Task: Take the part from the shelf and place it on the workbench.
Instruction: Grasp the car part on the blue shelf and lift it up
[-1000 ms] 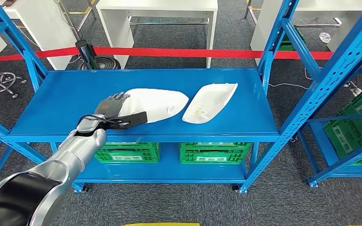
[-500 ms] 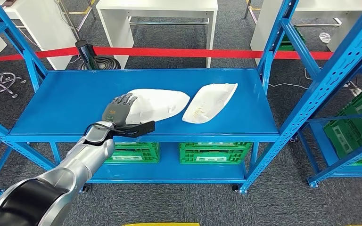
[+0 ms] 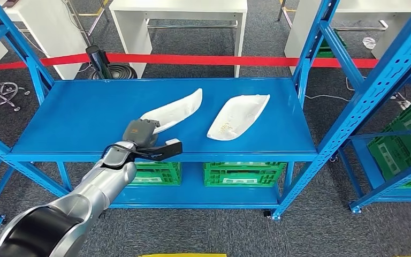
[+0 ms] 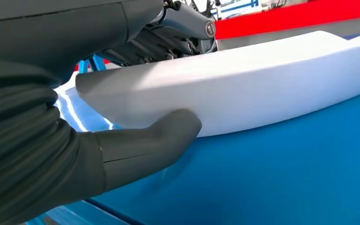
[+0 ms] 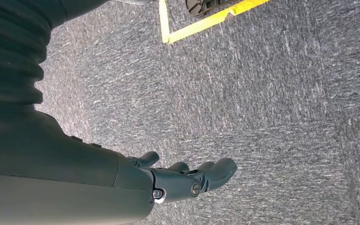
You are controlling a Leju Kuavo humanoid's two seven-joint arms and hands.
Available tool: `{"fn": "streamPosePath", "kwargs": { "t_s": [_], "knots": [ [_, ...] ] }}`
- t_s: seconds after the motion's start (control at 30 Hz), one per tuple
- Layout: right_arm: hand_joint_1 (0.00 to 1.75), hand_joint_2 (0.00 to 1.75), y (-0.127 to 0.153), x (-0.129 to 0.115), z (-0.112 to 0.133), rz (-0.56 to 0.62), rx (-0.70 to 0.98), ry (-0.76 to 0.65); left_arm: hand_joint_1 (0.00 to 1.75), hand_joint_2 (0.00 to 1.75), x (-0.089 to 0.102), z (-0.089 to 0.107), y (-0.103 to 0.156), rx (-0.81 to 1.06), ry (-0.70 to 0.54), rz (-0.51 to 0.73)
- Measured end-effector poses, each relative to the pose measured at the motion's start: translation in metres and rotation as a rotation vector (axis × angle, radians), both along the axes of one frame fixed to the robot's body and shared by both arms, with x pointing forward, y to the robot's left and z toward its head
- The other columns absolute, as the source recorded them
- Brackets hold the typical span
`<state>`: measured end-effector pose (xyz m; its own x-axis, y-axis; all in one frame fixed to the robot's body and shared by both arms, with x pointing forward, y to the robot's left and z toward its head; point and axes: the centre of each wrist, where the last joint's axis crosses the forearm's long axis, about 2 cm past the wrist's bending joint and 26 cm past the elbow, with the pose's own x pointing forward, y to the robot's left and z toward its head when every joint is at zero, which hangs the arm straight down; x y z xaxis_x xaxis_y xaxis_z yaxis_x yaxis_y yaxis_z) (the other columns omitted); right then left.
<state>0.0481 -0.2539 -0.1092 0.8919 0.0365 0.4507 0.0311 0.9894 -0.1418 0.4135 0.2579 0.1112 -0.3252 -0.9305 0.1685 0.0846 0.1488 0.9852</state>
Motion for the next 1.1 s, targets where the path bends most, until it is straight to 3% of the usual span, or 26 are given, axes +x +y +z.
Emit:
{"fn": "streamPosePath", "kwargs": {
  "t_s": [0.73, 0.9, 1.1],
  "knots": [
    [0.0, 1.75, 0.0, 0.0, 0.0, 0.004, 0.001, 0.002, 1.75, 1.75, 0.005, 0.006, -0.004, -0.021, 0.032, -0.039],
    [0.0, 1.75, 0.0, 0.0, 0.0, 0.006, 0.002, 0.002, 1.57, 1.75, 0.005, 0.007, -0.004, -0.034, 0.032, -0.05],
    [0.0, 1.75, 0.0, 0.0, 0.0, 0.008, 0.003, 0.002, 1.57, 1.75, 0.01, 0.014, -0.005, -0.049, -0.01, -0.054]
  ]
}}
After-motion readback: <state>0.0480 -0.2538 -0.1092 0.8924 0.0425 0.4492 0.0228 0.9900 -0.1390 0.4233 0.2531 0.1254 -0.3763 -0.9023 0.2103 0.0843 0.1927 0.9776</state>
